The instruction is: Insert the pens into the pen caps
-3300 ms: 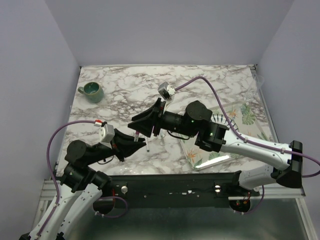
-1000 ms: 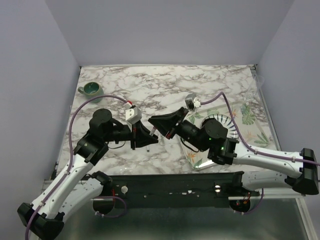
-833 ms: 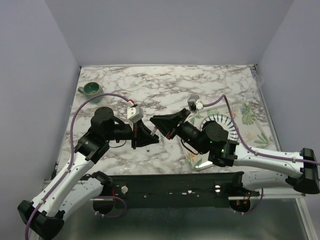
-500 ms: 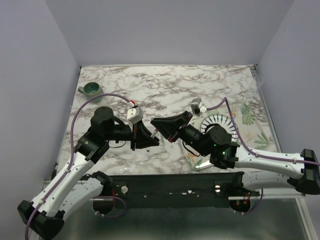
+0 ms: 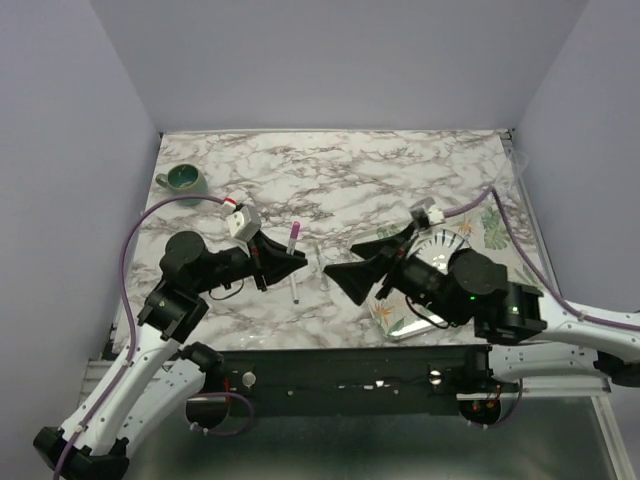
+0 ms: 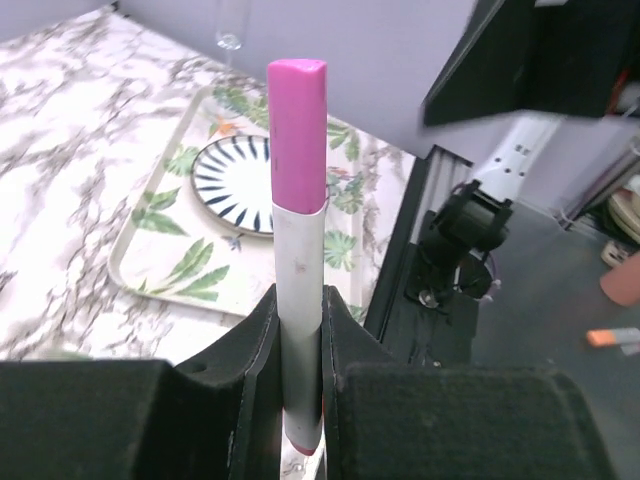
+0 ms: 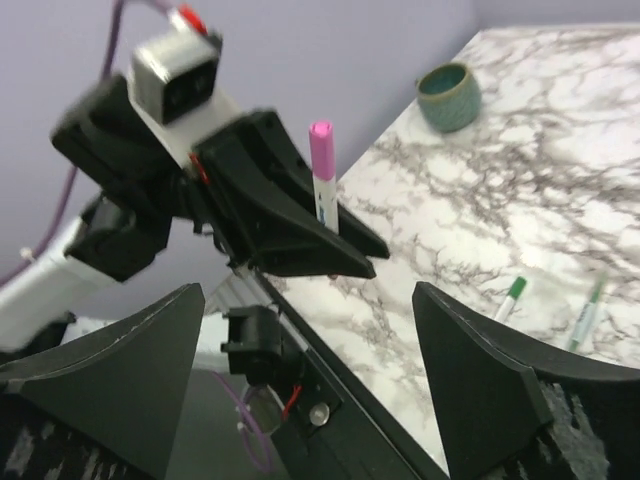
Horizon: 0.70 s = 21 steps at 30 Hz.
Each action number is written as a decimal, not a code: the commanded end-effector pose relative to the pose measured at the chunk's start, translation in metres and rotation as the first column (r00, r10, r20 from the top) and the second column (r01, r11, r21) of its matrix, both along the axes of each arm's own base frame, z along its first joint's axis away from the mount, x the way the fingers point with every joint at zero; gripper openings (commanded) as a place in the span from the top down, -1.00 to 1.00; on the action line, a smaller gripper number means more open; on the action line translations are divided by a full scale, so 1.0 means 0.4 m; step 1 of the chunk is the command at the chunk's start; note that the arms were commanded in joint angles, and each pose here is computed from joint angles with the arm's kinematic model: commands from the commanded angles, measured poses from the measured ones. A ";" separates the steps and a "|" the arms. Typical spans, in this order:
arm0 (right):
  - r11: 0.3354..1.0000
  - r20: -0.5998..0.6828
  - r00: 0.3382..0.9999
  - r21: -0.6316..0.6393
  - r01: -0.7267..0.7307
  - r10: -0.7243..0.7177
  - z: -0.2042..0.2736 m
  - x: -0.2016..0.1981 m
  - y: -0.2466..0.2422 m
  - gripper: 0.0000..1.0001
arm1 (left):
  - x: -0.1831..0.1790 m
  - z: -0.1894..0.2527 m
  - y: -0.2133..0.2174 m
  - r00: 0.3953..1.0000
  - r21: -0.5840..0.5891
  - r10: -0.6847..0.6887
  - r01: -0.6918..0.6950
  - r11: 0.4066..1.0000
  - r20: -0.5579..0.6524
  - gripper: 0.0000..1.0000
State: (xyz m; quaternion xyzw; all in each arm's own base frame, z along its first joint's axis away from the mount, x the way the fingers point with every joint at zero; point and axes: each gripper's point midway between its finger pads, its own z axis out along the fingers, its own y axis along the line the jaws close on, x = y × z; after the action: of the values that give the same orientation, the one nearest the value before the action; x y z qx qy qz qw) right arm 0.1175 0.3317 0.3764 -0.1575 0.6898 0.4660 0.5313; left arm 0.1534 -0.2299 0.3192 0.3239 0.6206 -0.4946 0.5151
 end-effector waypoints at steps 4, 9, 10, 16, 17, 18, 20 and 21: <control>0.961 -0.095 0.957 -0.015 0.275 -0.276 -0.046 0.063 -0.208 -0.92 | 0.116 -0.125 0.076 0.914 0.093 0.360 -0.349 0.933 -0.184 1.00; 0.927 -0.185 0.909 -0.048 0.372 -0.374 -0.140 0.074 -0.282 -0.93 | 0.205 -0.227 0.146 0.698 0.201 0.620 -0.591 0.782 -0.360 0.94; 0.921 -0.199 0.900 -0.066 0.384 -0.389 -0.161 0.074 -0.293 -0.93 | 0.226 -0.272 0.164 0.620 0.265 0.676 -0.628 0.732 -0.398 0.85; 0.910 -0.253 0.875 -0.088 0.405 -0.414 -0.227 0.067 -0.326 -0.93 | 0.250 -0.537 0.257 0.269 0.599 0.841 -0.602 0.527 -0.469 0.86; 0.912 -0.257 0.875 -0.084 0.403 -0.410 -0.226 0.066 -0.326 -0.93 | 0.243 -0.570 0.260 0.242 0.623 0.842 -0.581 0.524 -0.482 0.87; 0.913 -0.259 0.876 -0.088 0.399 -0.407 -0.230 0.064 -0.326 -0.93 | 0.244 -0.590 0.257 0.225 0.633 0.840 -0.569 0.525 -0.494 0.86; 0.912 -0.268 0.872 -0.091 0.400 -0.409 -0.231 0.062 -0.330 -0.93 | 0.231 -0.636 0.239 0.203 0.660 0.822 -0.510 0.552 -0.532 0.81; 0.912 -0.270 0.872 -0.094 0.399 -0.409 -0.232 0.062 -0.331 -0.93 | 0.233 -0.644 0.233 0.201 0.664 0.819 -0.497 0.558 -0.538 0.79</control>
State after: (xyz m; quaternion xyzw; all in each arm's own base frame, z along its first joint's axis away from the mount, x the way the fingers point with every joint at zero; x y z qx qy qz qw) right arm 0.1401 0.2107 0.2903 0.0222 0.7783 0.3623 0.5123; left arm 0.2566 -0.1392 0.0918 -0.1219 0.9177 -0.2021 0.3194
